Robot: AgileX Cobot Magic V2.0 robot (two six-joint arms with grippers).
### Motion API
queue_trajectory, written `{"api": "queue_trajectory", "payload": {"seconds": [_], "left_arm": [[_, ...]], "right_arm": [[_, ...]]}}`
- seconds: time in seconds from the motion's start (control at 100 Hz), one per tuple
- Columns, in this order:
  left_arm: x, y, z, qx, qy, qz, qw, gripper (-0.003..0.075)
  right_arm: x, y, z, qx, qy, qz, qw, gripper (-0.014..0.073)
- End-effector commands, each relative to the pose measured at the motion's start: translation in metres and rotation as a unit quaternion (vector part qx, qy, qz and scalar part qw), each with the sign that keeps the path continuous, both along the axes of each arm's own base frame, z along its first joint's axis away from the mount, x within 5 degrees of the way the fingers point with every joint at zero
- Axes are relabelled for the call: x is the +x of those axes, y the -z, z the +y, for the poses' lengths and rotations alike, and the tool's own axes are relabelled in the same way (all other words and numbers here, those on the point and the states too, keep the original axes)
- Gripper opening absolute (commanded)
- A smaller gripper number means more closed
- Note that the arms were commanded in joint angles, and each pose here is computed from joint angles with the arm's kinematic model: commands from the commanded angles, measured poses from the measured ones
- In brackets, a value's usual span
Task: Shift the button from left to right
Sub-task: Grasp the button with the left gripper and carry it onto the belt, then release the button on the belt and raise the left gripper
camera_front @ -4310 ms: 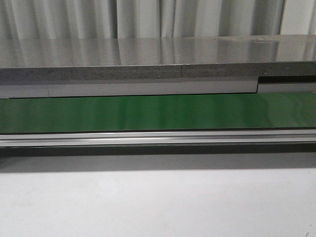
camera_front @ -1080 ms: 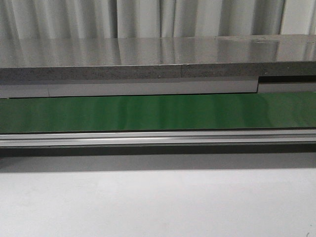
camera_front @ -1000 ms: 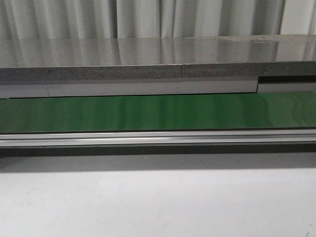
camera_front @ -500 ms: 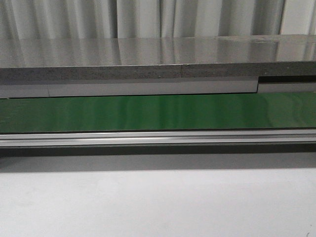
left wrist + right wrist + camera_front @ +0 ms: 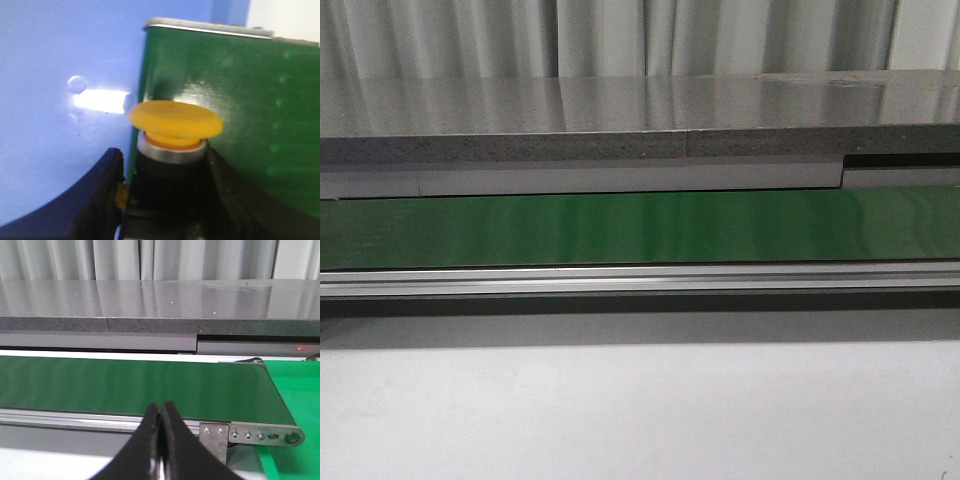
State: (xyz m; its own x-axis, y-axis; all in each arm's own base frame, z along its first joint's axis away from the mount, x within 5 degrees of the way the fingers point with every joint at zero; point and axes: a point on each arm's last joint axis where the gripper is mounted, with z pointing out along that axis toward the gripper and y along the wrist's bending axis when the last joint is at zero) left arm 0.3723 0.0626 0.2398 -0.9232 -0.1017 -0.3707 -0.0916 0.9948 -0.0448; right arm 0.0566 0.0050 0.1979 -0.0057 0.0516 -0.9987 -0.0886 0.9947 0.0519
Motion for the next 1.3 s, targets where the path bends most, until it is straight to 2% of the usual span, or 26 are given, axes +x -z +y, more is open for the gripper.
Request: {"api": "queue_trajectory", "payload": {"seconds": [0.0,0.12,0.25,0.34,0.44,0.5,0.61,0.7,0.95,1.29], "left_arm": [[0.001,-0.029,-0.015,0.012,0.021,-0.048,0.999,-0.0019],[0.000,-0.025,-0.029,0.020,0.046,-0.034,0.998,-0.0019],[-0.001,-0.023,-0.031,0.020,0.049,-0.029,0.998,-0.0016],[-0.001,-0.023,-0.031,0.020,0.049,-0.029,0.998,0.0026],[-0.001,-0.023,-0.031,0.020,0.049,-0.029,0.998,0.0158],[-0.001,-0.023,-0.031,0.020,0.049,-0.029,0.998,0.0293],[-0.001,-0.023,-0.031,0.020,0.049,-0.029,0.998,0.0485],[-0.001,-0.023,-0.031,0.020,0.049,-0.029,0.998,0.0570],[-0.005,-0.036,-0.040,0.020,0.059,-0.049,0.997,0.0576],[-0.038,-0.100,-0.060,0.039,0.087,-0.186,0.978,0.0576]], "right_arm": [[-0.003,-0.015,0.000,0.000,0.000,-0.060,0.998,-0.0067],[-0.003,-0.015,0.000,0.000,0.000,-0.060,0.998,-0.0067],[-0.003,-0.015,0.000,0.000,0.000,-0.060,0.998,-0.0067],[-0.003,-0.015,0.000,0.000,0.000,-0.060,0.998,-0.0067],[-0.003,-0.015,0.000,0.000,0.000,-0.060,0.998,-0.0067],[-0.003,-0.015,0.000,0.000,0.000,-0.060,0.998,-0.0067],[-0.003,-0.015,0.000,0.000,0.000,-0.060,0.998,-0.0067],[-0.003,-0.015,0.000,0.000,0.000,-0.060,0.998,-0.0067],[-0.003,-0.015,0.000,0.000,0.000,-0.060,0.998,-0.0067],[-0.003,-0.015,0.000,0.000,0.000,-0.060,0.998,-0.0067]]}}
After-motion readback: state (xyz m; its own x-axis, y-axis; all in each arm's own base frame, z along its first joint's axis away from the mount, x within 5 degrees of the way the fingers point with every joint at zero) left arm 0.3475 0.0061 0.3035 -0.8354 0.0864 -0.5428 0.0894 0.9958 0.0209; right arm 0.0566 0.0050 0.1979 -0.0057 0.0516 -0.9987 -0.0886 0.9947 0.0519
